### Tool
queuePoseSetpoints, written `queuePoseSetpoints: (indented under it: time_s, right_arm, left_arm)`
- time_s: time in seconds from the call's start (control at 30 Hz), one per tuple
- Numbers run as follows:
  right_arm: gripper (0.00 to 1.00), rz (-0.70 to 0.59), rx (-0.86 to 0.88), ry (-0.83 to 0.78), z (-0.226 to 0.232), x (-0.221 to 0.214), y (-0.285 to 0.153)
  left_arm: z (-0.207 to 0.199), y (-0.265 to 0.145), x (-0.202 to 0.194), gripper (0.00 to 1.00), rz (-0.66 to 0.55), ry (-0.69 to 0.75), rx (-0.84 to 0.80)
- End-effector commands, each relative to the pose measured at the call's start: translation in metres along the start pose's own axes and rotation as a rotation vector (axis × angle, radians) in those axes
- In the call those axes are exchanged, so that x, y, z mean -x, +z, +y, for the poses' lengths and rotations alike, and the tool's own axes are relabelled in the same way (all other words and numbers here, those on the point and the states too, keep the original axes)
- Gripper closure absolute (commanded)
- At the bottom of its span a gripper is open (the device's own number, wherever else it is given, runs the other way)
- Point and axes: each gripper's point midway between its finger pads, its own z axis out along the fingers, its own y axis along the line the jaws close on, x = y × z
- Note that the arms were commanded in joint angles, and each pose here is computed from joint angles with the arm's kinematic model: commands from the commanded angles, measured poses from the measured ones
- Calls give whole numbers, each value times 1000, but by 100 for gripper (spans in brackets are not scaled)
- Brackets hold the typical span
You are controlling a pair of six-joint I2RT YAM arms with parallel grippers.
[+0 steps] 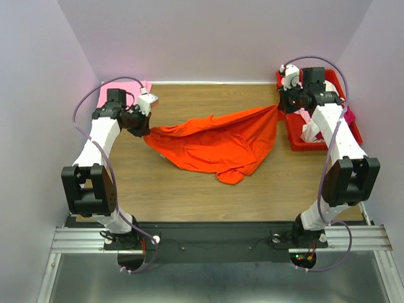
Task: Fold and stack the t-shirts
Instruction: Flatten the tshirt out
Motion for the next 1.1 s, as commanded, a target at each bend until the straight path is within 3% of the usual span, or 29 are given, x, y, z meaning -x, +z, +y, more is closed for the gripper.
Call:
queuePoseSetpoints:
  time_s: [0.0, 0.2, 0.3, 0.53, 0.63, 0.67, 0.77, 0.8, 0.9, 1.07]
  right_arm:
    - [99, -35, 24, -29, 1, 9, -4]
    - [99, 64, 176, -9, 36, -43, 4]
    - [99, 177, 296, 0, 73, -94, 9]
    - [99, 280, 434, -30, 122, -143, 6]
    - [99, 322, 461, -62, 132, -160, 4]
    - [96, 339, 462, -73, 132, -166, 2]
    - [73, 353, 435, -97, 127, -171, 0]
    - [60, 344, 419, -112, 124, -170, -2]
    - [44, 329, 385, -130, 117, -164, -6]
    - [38, 328, 328, -114, 92, -162, -3]
  left_arm:
    - [5, -2, -5, 100, 15, 15, -3]
    - [4, 13, -60, 100, 119, 30, 8]
    - [2, 18, -96, 100, 197, 64, 19]
    - [3, 19, -128, 100, 276, 112, 55]
    - [-8, 16, -117, 81, 229, 149, -12]
    - [-13, 10, -106, 68, 197, 172, -34]
    - [-29, 0, -66, 52, 75, 193, -110]
    - [-36, -1, -55, 50, 53, 202, -132]
    - [-50, 2, -21, 48, -7, 217, -179]
    - [-51, 36, 9, 48, -24, 117, -190]
